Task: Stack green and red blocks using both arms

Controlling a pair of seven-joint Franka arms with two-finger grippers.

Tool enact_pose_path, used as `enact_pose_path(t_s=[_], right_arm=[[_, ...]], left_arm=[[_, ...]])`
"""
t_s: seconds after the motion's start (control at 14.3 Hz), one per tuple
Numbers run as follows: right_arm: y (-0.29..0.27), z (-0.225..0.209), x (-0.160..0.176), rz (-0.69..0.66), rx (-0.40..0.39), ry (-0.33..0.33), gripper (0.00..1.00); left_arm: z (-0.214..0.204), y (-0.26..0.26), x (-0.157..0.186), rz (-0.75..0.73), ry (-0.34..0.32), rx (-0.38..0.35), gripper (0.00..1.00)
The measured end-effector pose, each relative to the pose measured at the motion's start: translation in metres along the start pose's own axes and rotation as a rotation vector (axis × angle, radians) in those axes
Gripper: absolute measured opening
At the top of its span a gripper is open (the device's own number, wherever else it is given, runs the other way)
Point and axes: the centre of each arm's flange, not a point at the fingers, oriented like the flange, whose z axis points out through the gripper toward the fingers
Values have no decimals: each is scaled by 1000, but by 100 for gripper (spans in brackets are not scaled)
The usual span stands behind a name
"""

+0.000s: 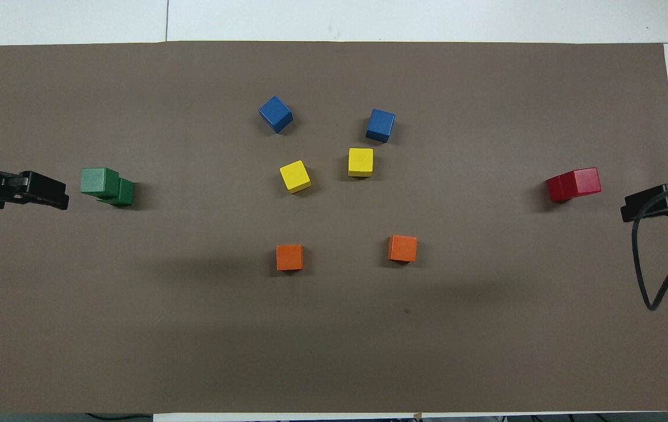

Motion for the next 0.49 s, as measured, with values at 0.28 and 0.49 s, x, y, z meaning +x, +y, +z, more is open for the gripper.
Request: enact_pose_path(t_s=[0.28, 0.49], right_arm=[[0, -3, 4, 9, -2, 38, 100], [0, -4, 5, 9, -3, 48, 100]], left_arm=[[0, 0, 0, 0, 0, 0, 100], [0, 0, 0, 0, 0, 0, 100]])
